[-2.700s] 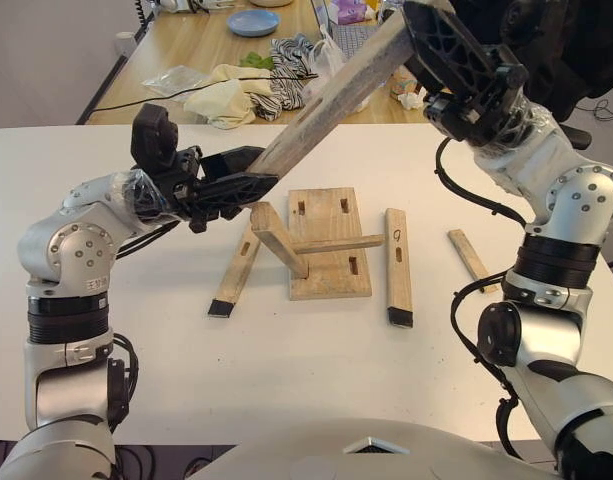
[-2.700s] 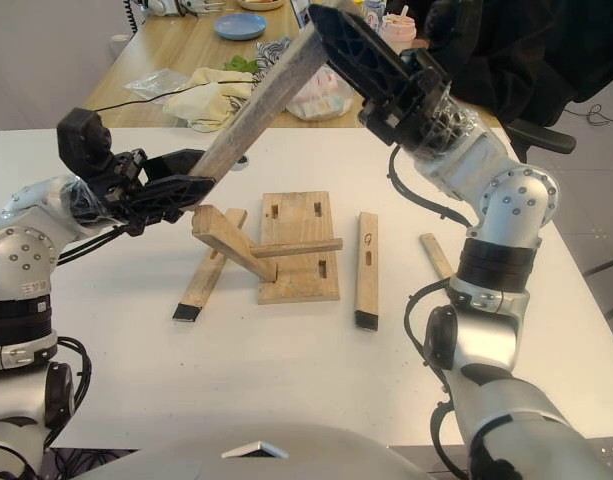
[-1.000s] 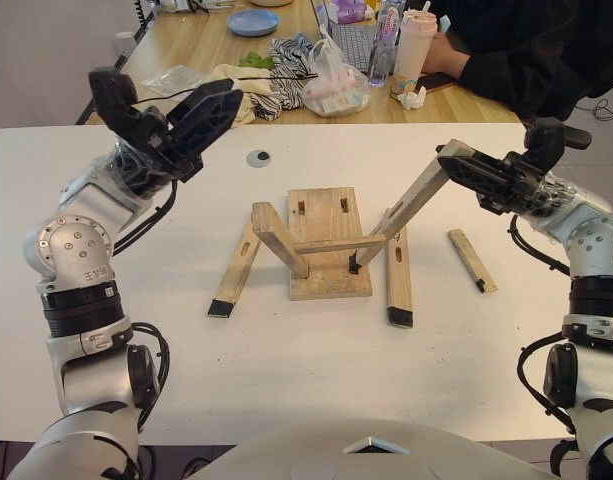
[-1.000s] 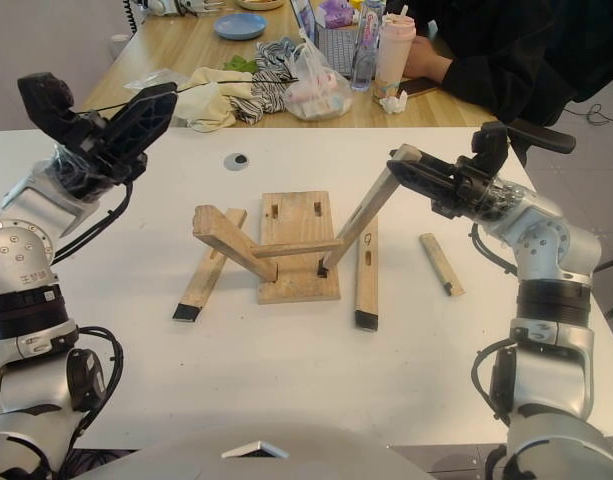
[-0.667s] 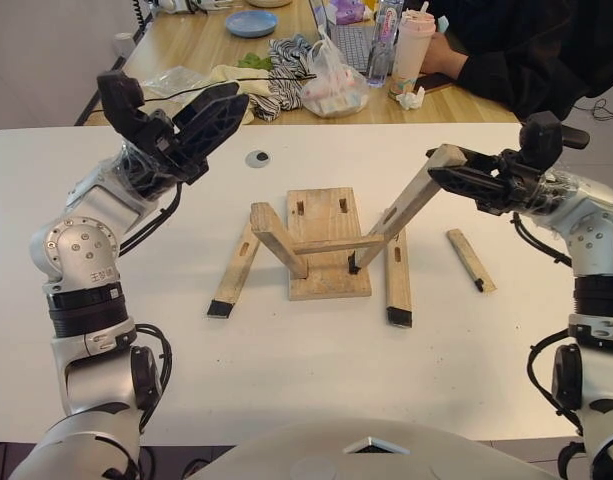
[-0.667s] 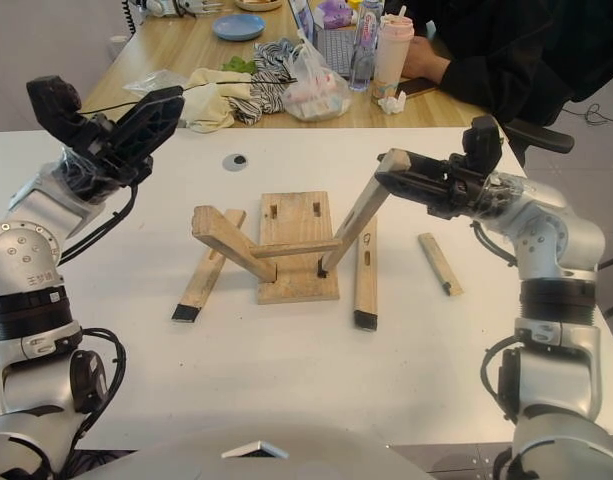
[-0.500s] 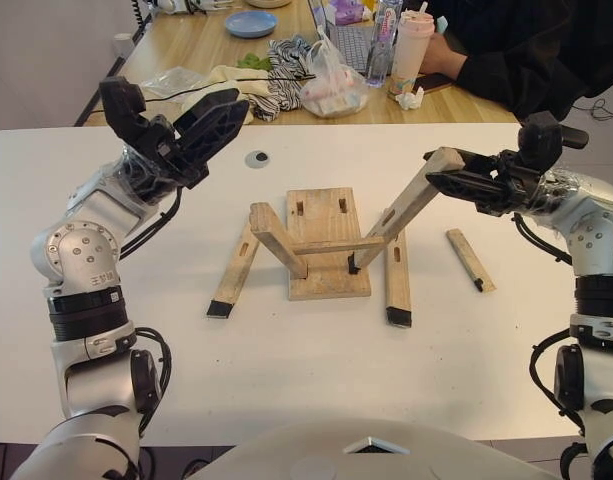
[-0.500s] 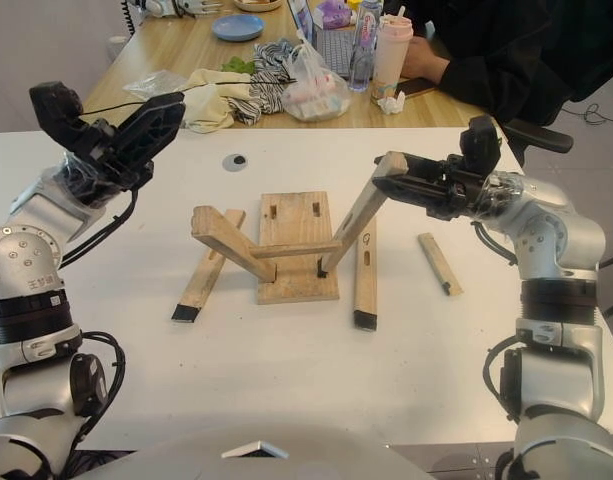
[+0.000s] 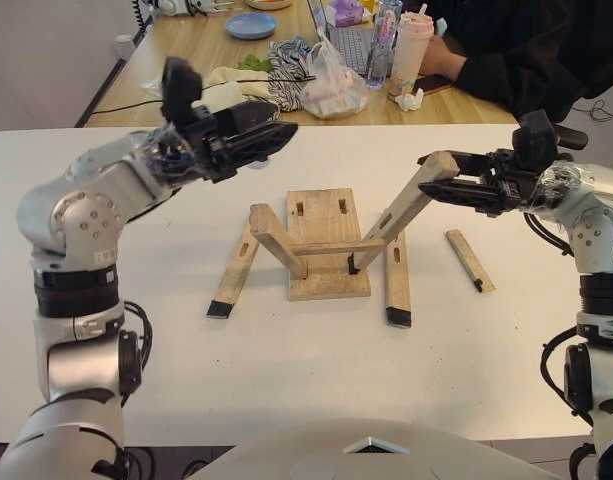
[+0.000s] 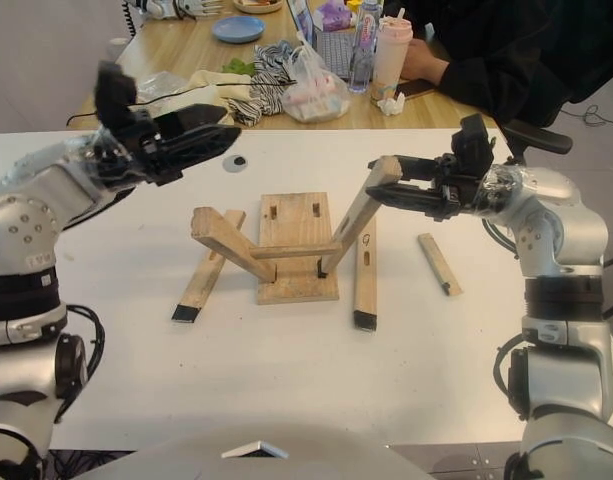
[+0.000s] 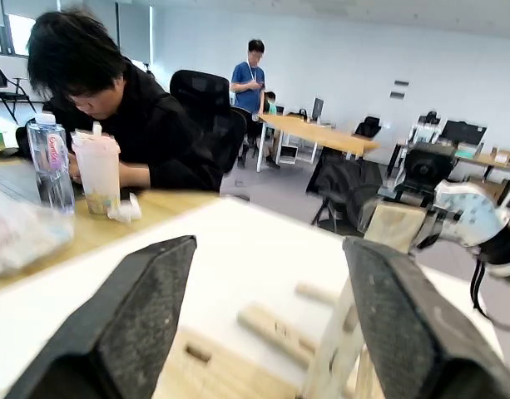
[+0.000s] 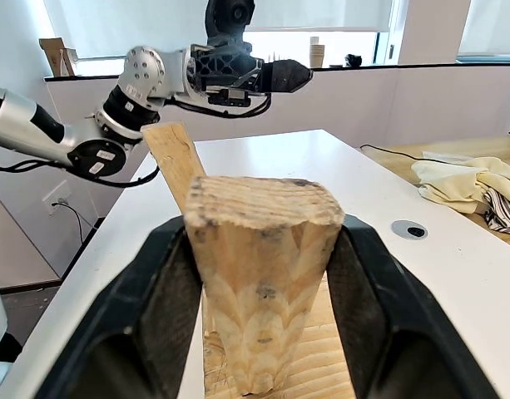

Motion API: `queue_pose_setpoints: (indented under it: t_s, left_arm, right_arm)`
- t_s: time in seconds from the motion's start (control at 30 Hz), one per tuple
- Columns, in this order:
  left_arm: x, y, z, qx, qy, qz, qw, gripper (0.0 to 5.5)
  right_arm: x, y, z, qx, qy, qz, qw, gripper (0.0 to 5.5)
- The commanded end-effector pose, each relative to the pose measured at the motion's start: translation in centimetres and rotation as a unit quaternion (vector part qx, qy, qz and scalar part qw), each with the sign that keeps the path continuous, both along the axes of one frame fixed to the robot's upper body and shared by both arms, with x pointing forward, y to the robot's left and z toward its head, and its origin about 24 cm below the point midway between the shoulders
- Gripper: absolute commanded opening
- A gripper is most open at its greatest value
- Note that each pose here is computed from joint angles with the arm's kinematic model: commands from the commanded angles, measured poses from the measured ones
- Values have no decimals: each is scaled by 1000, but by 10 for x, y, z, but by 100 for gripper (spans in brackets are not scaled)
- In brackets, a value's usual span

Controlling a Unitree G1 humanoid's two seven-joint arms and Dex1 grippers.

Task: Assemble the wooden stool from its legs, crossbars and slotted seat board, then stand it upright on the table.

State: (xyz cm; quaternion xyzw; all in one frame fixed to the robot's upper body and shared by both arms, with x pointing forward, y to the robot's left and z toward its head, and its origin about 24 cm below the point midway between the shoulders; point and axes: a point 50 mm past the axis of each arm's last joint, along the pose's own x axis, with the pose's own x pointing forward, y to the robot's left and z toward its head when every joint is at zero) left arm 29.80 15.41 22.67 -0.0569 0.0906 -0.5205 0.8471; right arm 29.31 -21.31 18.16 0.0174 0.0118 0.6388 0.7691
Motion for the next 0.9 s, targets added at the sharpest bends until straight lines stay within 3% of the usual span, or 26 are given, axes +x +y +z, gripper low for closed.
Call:
queue_pose_setpoints:
  t_s: [0.03,0.17,0.27,0.37,0.53,0.9]
  left_arm:
    - [-8,-25,27,115,-5,-73,991,322]
    - [-28,-63,40,227,24,-187,955,379]
    - [-24,-79,26,293,46,-192,936,424]
    - [-19,-95,1,354,33,-193,914,427]
    - [-26,-113,-26,389,-5,-228,892,350]
    - [-24,-97,-66,426,-4,-233,874,181]
  right_arm:
    - [-1,1,-26,-62,52,-15,997,206]
    - [-1,6,-29,-67,52,-15,996,206]
    - [0,10,-32,-67,53,-8,996,206]
    - [0,13,-33,-67,53,-1,996,206]
    - [-1,16,-36,-68,53,1,996,206]
    - [-1,19,-32,-73,41,14,996,206]
